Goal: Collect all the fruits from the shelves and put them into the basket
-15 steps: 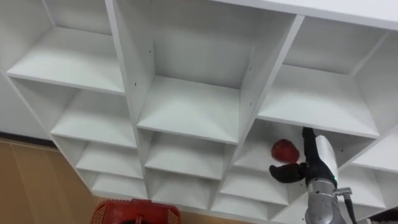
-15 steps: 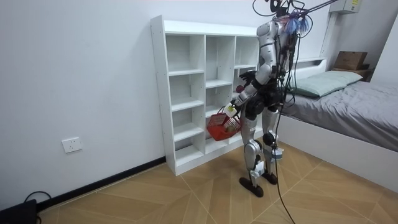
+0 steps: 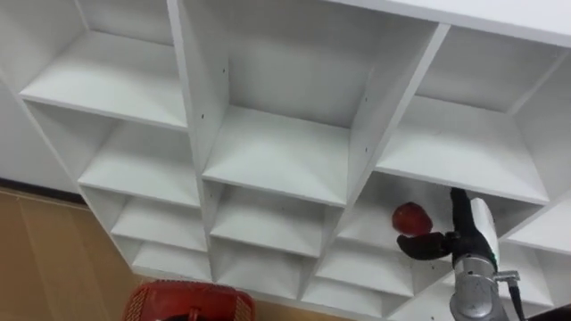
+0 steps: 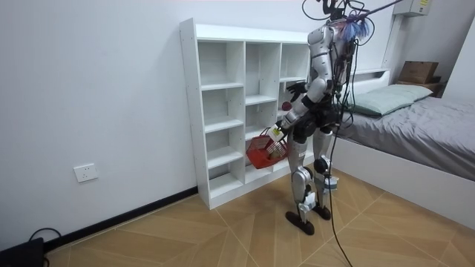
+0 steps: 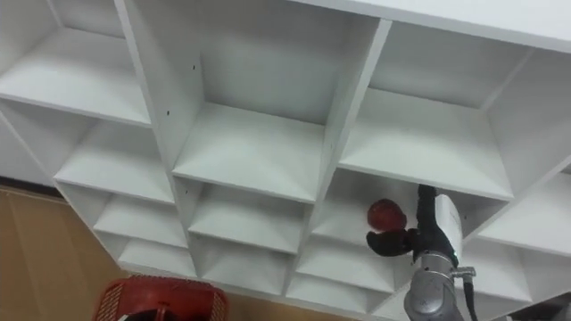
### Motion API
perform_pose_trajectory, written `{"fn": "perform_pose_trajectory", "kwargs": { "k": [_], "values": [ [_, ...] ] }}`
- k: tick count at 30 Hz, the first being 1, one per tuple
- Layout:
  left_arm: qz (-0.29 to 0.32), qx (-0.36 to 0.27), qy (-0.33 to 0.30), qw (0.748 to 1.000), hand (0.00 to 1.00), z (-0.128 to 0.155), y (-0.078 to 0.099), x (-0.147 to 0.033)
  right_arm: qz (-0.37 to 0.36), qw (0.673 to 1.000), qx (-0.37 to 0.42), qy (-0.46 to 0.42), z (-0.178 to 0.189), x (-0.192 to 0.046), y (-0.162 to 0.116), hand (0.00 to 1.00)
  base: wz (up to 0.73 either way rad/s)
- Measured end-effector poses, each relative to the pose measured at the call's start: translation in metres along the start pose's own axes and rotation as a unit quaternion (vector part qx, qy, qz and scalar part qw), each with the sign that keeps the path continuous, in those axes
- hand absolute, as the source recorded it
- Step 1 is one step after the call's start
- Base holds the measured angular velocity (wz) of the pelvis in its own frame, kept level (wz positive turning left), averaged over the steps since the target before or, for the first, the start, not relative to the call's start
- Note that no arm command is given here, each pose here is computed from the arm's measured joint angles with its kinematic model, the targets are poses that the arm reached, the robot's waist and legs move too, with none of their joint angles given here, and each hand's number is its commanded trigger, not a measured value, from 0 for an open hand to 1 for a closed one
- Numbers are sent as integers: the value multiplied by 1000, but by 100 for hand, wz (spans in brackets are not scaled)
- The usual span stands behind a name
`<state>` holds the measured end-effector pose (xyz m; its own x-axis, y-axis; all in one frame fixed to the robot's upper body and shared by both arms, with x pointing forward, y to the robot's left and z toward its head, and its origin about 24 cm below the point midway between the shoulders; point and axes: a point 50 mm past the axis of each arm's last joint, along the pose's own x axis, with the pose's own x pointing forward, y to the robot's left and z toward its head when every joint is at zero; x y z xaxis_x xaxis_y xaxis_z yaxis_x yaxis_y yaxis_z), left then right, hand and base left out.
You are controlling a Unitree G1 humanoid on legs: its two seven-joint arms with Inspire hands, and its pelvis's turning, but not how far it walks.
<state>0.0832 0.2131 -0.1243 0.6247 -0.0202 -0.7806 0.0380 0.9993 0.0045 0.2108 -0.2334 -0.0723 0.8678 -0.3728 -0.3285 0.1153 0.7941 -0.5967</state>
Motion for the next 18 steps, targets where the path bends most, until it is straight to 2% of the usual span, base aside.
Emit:
{"fn": "perform_pose_trajectory", "kwargs": {
  "k": [7,18],
  "values": [
    [5,17,6,1000,100,0,4,-1,10,999,-36,-2,5,9,4,0,2],
    [-2,22,-11,1000,100,12,4,4,-23,998,-46,-31,35,37,-15,0,4]
  ]
}}
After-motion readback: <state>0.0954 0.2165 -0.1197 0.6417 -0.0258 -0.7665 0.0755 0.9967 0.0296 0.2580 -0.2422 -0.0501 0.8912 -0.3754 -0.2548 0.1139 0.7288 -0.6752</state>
